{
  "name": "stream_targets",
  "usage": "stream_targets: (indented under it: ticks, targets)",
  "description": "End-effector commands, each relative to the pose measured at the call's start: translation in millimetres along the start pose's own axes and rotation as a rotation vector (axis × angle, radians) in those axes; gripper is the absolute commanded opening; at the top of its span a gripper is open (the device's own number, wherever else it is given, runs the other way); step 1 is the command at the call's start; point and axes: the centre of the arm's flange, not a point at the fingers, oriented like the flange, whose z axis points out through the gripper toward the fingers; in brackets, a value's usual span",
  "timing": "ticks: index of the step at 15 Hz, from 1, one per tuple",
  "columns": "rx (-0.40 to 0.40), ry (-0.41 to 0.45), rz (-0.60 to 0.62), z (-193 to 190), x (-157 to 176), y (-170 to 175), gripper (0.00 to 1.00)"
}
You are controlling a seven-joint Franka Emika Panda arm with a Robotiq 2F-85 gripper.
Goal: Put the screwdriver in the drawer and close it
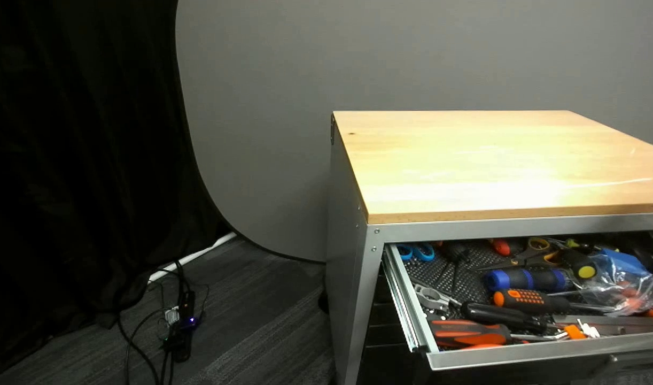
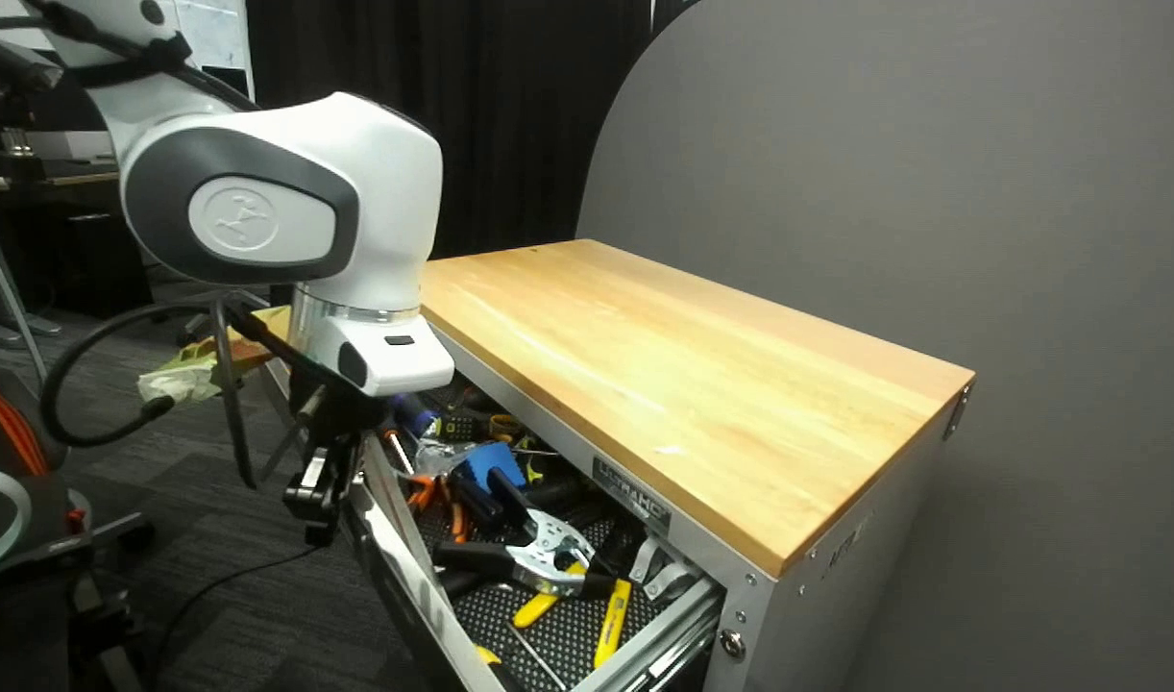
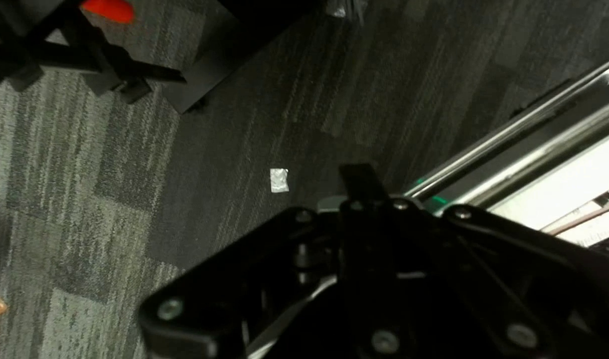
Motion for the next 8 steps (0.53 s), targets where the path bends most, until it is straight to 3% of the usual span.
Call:
stream_targets:
  ticks: [1,8]
  targets:
    - [0.095,0.157,0.063,1,8,-29,0.00]
    - [0.235,0.413,0.078,1,34,-80,0.00]
